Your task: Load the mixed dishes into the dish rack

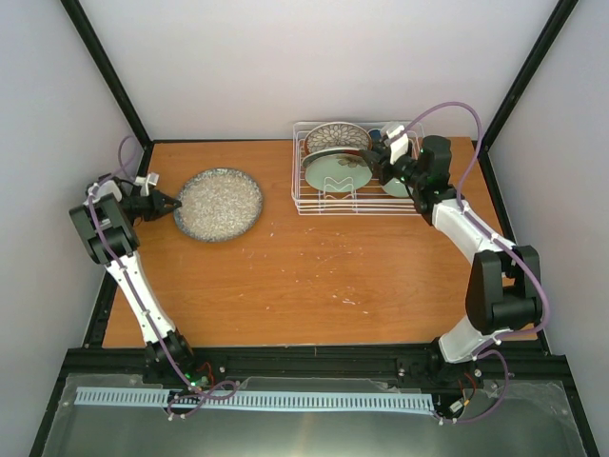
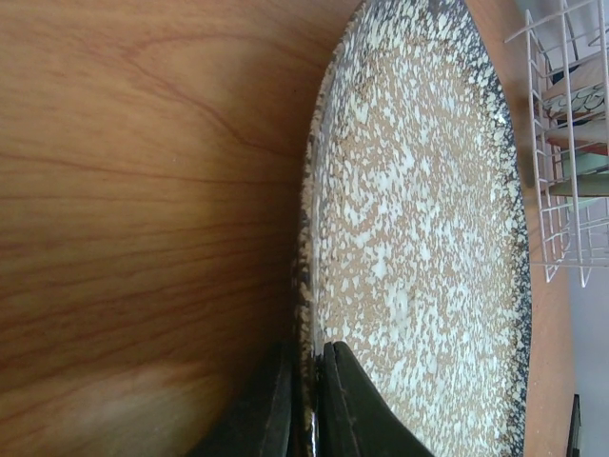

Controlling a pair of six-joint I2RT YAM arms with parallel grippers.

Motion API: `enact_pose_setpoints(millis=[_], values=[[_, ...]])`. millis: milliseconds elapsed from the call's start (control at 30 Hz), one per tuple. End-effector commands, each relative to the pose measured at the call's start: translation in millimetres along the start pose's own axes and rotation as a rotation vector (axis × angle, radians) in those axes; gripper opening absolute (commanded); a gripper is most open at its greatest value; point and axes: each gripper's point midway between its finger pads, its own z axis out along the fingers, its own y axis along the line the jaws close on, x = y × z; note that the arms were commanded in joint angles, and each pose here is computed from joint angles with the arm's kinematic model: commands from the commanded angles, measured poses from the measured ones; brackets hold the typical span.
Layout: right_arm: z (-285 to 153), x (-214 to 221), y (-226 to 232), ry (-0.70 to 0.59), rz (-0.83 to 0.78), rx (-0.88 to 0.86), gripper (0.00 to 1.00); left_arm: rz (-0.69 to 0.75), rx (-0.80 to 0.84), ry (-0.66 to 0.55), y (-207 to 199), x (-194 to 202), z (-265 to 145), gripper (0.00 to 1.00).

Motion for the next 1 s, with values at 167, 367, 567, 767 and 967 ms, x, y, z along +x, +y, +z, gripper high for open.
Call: enact_pose_setpoints(millis=[167, 367, 567, 767, 967], values=[[3.4, -18.2, -3.4, -0.061, -0.001, -0.021, 0.42, 0.171, 0.026, -0.057, -28.1, -11.3, -12.1, 0.01], [6.5, -20.3, -0.1, -0.083, 0.024, -0.049, 0.42, 0.323, 0.127, -0.194, -80.4, -36.8, -36.6, 0.01], [10.9, -23.2, 4.9, -0.1, 0.04, -0.082, 0.41, 0.449, 0.19, -0.281, -129.5, -46.7, -57.7, 0.01], [18.7, -22.5, 15.7, -0.101, 0.044, -0.119, 0.41, 0.524, 0.261, -0.322, -163.5, -48.6, -68.8, 0.01], [26.4, -26.3, 30.4, -0.116, 0.049, -0.174, 0.41, 0.563, 0.295, -0.338, -179.9, -49.2, -73.7, 0.01]])
